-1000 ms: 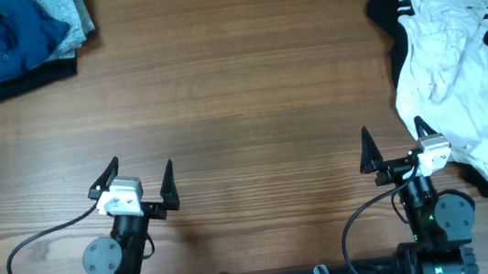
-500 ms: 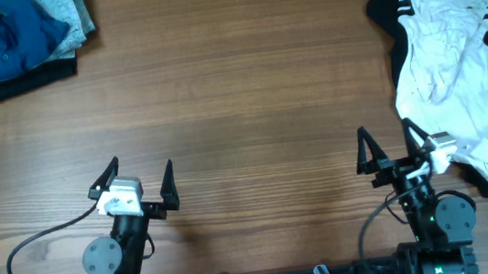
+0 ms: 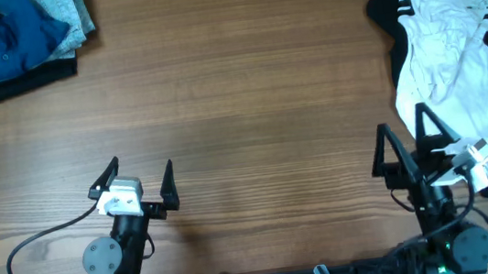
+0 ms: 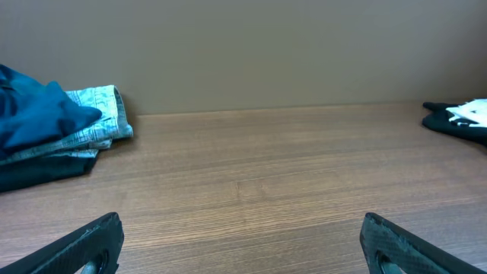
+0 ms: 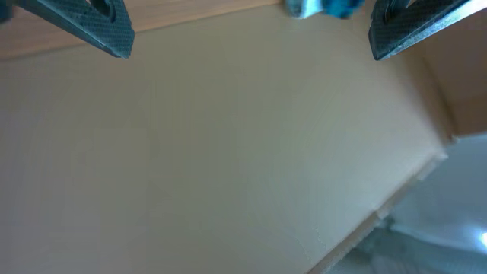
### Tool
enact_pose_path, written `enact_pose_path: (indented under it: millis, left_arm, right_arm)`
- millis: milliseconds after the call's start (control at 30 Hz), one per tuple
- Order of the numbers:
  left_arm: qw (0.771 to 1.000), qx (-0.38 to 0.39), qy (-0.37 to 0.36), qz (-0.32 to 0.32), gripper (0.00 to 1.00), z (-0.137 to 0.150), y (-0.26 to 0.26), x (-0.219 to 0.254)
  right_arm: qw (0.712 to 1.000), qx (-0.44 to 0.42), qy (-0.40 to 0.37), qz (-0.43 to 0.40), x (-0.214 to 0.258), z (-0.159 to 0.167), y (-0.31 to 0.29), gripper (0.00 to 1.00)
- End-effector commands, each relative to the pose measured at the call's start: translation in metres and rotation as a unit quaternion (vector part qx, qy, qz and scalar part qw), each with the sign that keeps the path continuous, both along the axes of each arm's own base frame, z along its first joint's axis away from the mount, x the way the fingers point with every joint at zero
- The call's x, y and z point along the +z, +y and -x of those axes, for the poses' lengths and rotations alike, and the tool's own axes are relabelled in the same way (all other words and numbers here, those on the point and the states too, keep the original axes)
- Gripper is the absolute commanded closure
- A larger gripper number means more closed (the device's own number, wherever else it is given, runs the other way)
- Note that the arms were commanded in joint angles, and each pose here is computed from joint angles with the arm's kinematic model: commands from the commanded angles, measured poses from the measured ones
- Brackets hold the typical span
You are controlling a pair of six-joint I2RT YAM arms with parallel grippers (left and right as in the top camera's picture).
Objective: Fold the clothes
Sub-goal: 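Reach the right gripper to the white T-shirt and grasp its edge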
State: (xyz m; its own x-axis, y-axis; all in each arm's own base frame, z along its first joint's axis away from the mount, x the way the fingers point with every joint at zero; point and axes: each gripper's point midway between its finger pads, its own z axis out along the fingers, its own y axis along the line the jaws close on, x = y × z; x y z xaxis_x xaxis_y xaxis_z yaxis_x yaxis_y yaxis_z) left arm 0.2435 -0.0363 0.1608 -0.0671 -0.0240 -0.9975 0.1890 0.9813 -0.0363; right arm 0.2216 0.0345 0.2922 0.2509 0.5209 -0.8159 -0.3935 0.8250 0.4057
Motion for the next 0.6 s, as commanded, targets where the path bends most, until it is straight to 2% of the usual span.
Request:
enact_pose_path:
  millis: [0, 67, 167, 267, 467, 567]
  left_arm:
    - [1.000, 0.000, 0.001, -0.006, 0.00, 0.000, 0.000, -0.002]
    - [1.000, 0.000, 0.001, -0.006, 0.00, 0.000, 0.000, -0.002]
    - [1.000, 0.000, 0.001, -0.006, 0.00, 0.000, 0.000, -0.002]
    - [1.000, 0.000, 0.001, -0.006, 0.00, 0.000, 0.000, -0.002]
    - [1.000, 0.000, 0.001, -0.006, 0.00, 0.000, 0.000, -0.002]
    - [1.000, 0.000, 0.001, -0.006, 0.00, 0.000, 0.000, -0.002]
  right_arm:
    - [0.993, -0.093, -0.011, 0.065, 0.032, -0.011, -0.020, 0.00]
    - [0.988, -0.124, 0.010, 0.091, 0.044, -0.027, -0.027, 0.00]
    - [0.974, -0.163, 0.100, 0.123, 0.046, -0.076, -0.043, 0.00]
    - [0.956, -0.167, 0.177, 0.165, 0.044, -0.124, -0.050, 0.00]
    - [0.906, -0.150, 0.343, 0.200, 0.025, -0.218, -0.079, 0.00]
    - [0.871, -0.153, 0.412, 0.221, 0.009, -0.250, -0.108, 0.00]
